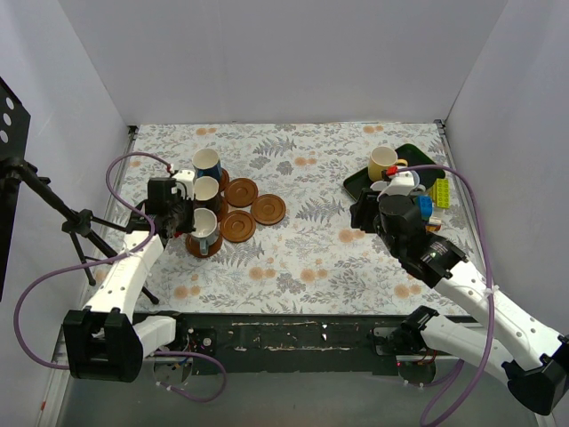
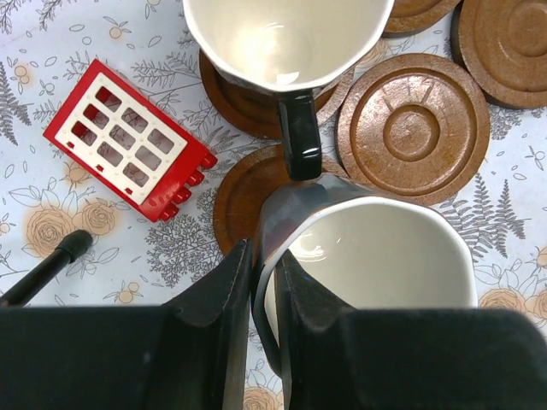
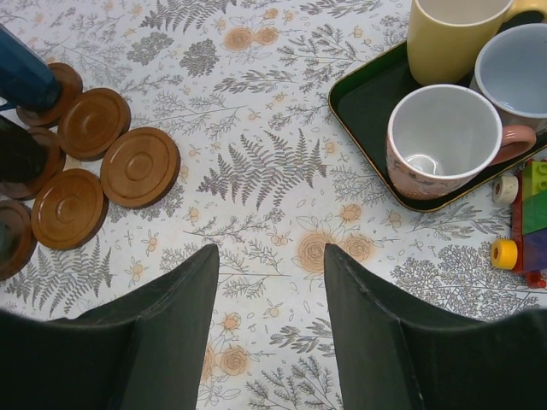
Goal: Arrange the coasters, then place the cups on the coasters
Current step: Place the cup on the coaster.
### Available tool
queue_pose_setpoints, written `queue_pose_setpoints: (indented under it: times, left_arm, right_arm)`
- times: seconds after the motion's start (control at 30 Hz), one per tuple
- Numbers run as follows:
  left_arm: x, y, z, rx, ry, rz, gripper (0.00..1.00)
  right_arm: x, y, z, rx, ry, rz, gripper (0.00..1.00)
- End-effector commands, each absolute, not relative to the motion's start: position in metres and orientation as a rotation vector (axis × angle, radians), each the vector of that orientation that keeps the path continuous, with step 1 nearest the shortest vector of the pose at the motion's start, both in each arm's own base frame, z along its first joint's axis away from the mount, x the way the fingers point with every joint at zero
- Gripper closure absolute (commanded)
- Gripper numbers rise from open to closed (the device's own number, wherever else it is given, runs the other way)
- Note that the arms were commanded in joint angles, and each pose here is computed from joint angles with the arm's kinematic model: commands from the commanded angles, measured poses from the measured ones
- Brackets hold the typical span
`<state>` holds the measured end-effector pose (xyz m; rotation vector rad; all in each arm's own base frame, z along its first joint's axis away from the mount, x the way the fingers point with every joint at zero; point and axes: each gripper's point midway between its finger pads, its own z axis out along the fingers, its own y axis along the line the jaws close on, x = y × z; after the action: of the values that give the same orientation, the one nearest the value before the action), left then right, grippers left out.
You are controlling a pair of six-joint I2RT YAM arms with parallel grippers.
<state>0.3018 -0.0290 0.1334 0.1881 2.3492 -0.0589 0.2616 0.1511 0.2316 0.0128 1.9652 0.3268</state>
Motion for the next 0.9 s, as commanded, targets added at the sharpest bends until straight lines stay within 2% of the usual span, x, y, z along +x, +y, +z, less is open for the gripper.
queue_pose_setpoints:
  times: [0.0,0.87]
  left_arm:
    - [0.314,-0.025,0.153,0.180,2.256,-0.049,1.00]
    - [0.321,-0.015,0.134,0.156,2.315,-0.042,1.00]
  right_arm:
    - [0.263,0.154,0.246,0.016,1.913,0.369,0.40]
    - [0.253,0.149,0.252,0.025,1.899,0.405,0.41]
